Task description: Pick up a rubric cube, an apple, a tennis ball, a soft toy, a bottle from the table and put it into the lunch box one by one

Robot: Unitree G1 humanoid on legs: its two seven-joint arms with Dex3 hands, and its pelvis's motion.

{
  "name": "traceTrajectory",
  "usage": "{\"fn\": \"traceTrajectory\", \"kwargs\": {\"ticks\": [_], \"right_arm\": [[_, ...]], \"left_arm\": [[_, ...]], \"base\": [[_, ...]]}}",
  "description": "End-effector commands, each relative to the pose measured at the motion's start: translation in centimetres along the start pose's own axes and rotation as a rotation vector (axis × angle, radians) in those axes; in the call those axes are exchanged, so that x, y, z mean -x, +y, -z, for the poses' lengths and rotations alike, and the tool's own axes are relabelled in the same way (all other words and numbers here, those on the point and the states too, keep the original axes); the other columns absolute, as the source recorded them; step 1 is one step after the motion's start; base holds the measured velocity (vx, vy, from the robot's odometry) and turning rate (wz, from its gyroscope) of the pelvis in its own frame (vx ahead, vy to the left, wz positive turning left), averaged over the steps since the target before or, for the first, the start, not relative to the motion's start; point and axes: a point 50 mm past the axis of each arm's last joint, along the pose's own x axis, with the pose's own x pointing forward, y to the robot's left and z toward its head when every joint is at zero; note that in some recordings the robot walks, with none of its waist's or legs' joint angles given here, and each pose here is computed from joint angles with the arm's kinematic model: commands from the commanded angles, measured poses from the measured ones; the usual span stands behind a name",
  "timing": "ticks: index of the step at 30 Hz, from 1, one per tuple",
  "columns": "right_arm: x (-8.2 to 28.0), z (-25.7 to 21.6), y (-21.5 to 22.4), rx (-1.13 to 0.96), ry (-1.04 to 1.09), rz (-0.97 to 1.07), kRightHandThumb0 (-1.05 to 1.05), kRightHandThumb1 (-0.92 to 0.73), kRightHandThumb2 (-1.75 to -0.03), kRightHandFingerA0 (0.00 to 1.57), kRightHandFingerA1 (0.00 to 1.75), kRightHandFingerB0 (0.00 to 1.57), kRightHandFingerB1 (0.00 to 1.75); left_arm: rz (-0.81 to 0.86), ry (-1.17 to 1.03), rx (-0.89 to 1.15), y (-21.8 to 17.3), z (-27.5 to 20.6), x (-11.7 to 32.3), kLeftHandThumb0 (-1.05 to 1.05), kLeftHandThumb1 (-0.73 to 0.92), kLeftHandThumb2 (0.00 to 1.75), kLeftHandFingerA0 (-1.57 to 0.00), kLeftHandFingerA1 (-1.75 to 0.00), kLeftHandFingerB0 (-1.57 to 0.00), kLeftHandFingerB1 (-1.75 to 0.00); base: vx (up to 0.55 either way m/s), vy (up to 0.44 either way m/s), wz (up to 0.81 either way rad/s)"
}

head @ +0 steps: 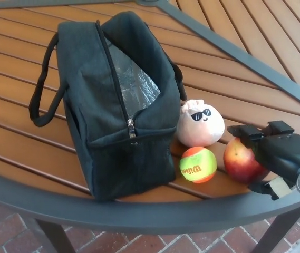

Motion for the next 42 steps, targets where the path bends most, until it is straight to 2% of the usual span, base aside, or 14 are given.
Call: {"fn": "traceTrajectory", "kwargs": {"ticks": [1,7,11,17,20,23,25,26,29,30,34,37,38,42], "right_arm": [[0.3,1.0,3.6,0.038,0.078,-0.165,-0.34,-0.56,-0.56,0.89,1.39,0.97,0.63],[0.2,-0.8,3.1,0.063,0.012,-0.153,-0.29,-0.58,-0.68,0.89,1.33,0.92,0.69],[0.0,-1.7,3.7,0.101,-0.025,-0.135,-0.27,-0.62,-0.75,0.91,1.51,0.86,0.73],[0.1,-1.0,4.2,0.139,0.040,-0.234,-0.26,-0.76,-0.78,0.89,1.39,0.80,0.69],[0.3,-0.6,4.5,0.158,0.055,-0.262,-0.30,-0.83,-0.74,0.77,1.05,0.72,0.71],[0.6,-0.1,4.9,0.161,0.058,-0.263,-0.31,-0.78,-0.62,0.77,1.02,0.72,0.71],[0.6,0.1,5.0,0.155,0.064,-0.274,-0.31,-0.69,-0.61,0.79,1.08,0.77,0.72],[0.6,0.2,5.2,0.147,0.084,-0.283,-0.28,-0.70,-0.65,0.74,1.39,0.67,0.76],[0.4,0.2,5.4,0.143,0.094,-0.283,-0.29,-0.70,-0.63,0.75,1.32,0.71,0.76],[0.3,0.2,5.9,0.101,0.090,-0.228,-0.30,-0.77,-0.71,0.82,1.12,0.74,0.79],[0.0,-0.1,6.9,0.018,0.106,-0.157,-0.30,-0.80,-0.79,0.87,1.39,0.76,0.99],[-0.2,-0.3,7.2,-0.007,0.095,-0.128,-0.29,-0.80,-0.79,0.83,1.27,0.74,0.91],[-0.2,-0.5,7.4,-0.015,0.083,-0.118,-0.33,-0.84,-0.78,0.72,0.84,0.65,0.64],[-0.2,-1.2,8.0,-0.049,0.026,-0.059,-0.27,-0.77,-0.85,0.85,1.06,0.75,0.83]], "left_arm": [[-0.014,-0.075,-0.028,0.5,-0.8,0.0,-0.19,0.46,1.14,-1.07,-1.23,-0.97,-1.08],[-0.016,-0.067,-0.009,0.4,-0.6,0.0,-0.17,0.48,1.12,-1.04,-1.24,-0.94,-1.07],[-0.014,-0.072,-0.006,0.5,-0.6,0.1,-0.18,0.47,1.12,-1.06,-1.21,-0.96,-1.06],[-0.016,-0.071,-0.011,0.6,-0.4,0.2,-0.18,0.46,1.12,-1.05,-1.20,-0.95,-1.05],[-0.014,-0.076,0.002,0.7,-0.3,0.3,-0.17,0.46,1.15,-1.04,-1.22,-0.97,-1.07],[-0.021,-0.071,-0.026,0.7,-0.3,0.3,-0.19,0.49,1.05,-0.98,-1.32,-0.90,-1.08],[-0.023,-0.070,-0.030,0.8,-0.3,0.3,-0.18,0.48,1.07,-1.00,-1.31,-0.91,-1.08],[-0.019,-0.070,-0.029,0.8,-0.3,0.3,-0.18,0.45,1.15,-1.07,-1.22,-0.96,-1.10],[-0.020,-0.065,-0.025,0.8,-0.2,0.3,-0.18,0.45,1.12,-1.05,-1.23,-0.95,-1.09],[-0.029,-0.064,-0.045,0.8,-0.2,0.3,-0.18,0.43,1.16,-1.06,-1.22,-0.97,-1.09],[-0.026,-0.058,-0.003,0.7,-0.1,0.3,-0.18,0.42,1.19,-1.04,-1.26,-0.98,-1.12],[-0.034,-0.047,-0.012,0.6,-0.1,0.2,-0.20,0.41,1.18,-1.05,-1.25,-0.99,-1.11],[-0.030,-0.056,-0.012,0.6,-0.2,0.2,-0.17,0.43,1.18,-1.05,-1.25,-0.98,-1.12],[-0.021,-0.061,-0.020,0.5,-0.2,0.2,-0.19,0.48,1.08,-0.99,-1.32,-0.93,-1.12]], "base": [[0.00,0.000,0.00],[0.00,0.000,0.00],[0.00,0.000,0.00],[0.00,0.000,0.00],[0.00,0.000,0.00],[0.00,0.000,0.00],[0.00,0.000,0.00],[0.00,0.000,0.00],[0.00,0.000,0.00],[0.00,0.000,0.00],[0.00,0.000,0.00],[0.00,0.000,0.00],[0.00,0.000,0.00],[0.00,0.000,0.00]]}}
